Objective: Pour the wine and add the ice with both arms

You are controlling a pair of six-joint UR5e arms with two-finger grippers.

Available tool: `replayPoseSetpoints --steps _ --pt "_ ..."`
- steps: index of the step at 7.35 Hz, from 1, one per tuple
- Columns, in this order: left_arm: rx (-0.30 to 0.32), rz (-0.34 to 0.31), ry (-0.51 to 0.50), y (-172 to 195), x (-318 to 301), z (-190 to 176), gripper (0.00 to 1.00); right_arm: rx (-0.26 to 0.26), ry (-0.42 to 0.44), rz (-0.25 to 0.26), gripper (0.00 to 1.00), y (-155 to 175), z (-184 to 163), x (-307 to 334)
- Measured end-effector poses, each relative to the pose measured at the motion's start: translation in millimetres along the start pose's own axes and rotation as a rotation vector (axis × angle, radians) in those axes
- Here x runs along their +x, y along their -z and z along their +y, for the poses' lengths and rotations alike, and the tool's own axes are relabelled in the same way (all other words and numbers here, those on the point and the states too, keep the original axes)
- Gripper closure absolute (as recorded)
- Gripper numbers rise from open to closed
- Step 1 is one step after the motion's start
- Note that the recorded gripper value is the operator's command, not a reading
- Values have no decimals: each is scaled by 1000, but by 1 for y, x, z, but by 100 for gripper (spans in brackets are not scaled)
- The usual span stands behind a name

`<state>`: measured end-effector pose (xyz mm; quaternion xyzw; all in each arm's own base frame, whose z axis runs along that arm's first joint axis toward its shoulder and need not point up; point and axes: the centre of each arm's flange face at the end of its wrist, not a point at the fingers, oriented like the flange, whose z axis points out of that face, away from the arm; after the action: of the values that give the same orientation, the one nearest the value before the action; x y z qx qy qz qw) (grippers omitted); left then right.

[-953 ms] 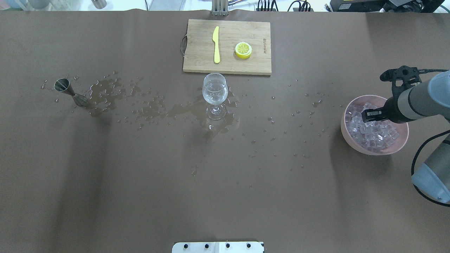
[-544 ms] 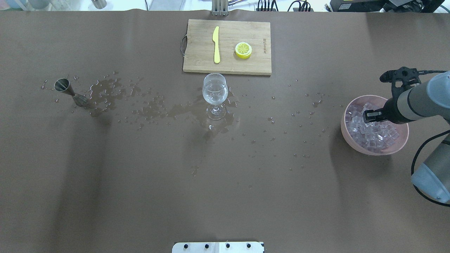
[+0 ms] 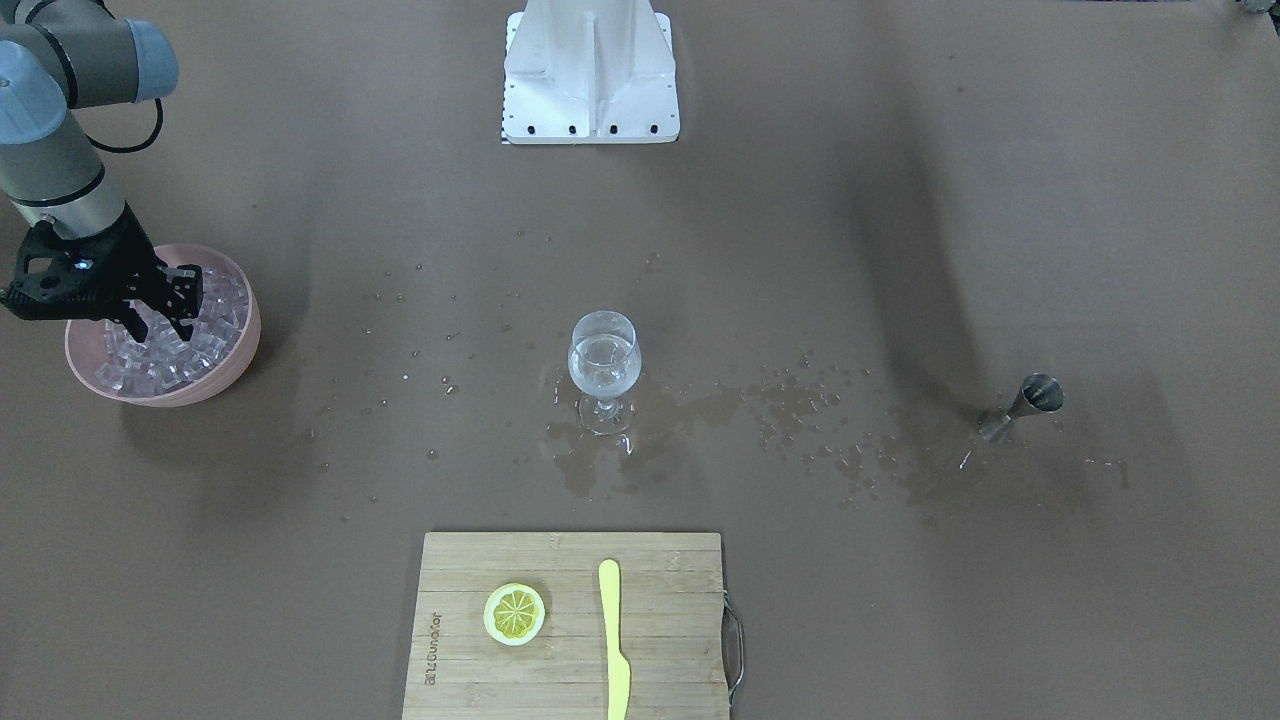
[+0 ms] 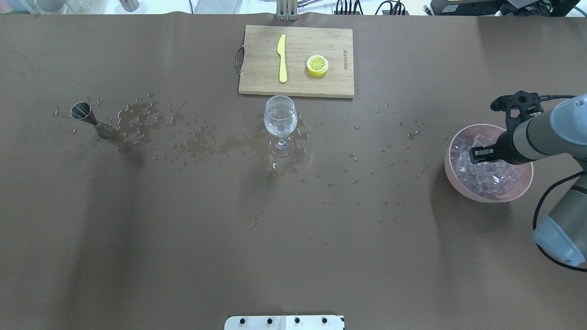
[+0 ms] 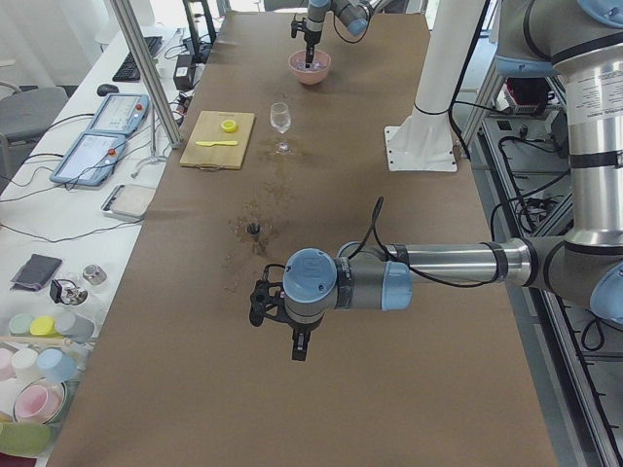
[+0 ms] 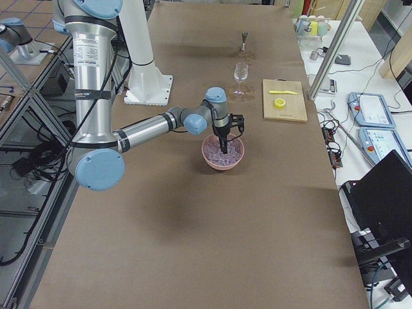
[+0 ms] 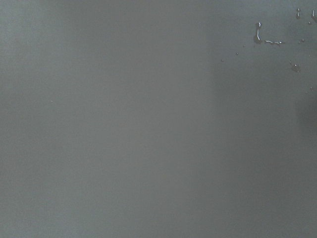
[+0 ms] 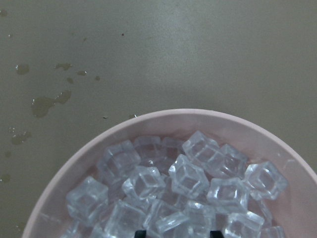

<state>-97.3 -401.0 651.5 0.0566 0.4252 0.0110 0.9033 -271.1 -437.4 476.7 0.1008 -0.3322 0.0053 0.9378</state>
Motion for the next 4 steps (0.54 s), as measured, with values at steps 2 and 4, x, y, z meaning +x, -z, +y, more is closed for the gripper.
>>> replayPoseSetpoints --steps 2,4 --pt "-2 0 2 -1 -1 0 2 -3 6 1 49 -2 3 -3" --pt "-2 0 2 -1 -2 0 2 -5 6 7 51 -4 4 -1"
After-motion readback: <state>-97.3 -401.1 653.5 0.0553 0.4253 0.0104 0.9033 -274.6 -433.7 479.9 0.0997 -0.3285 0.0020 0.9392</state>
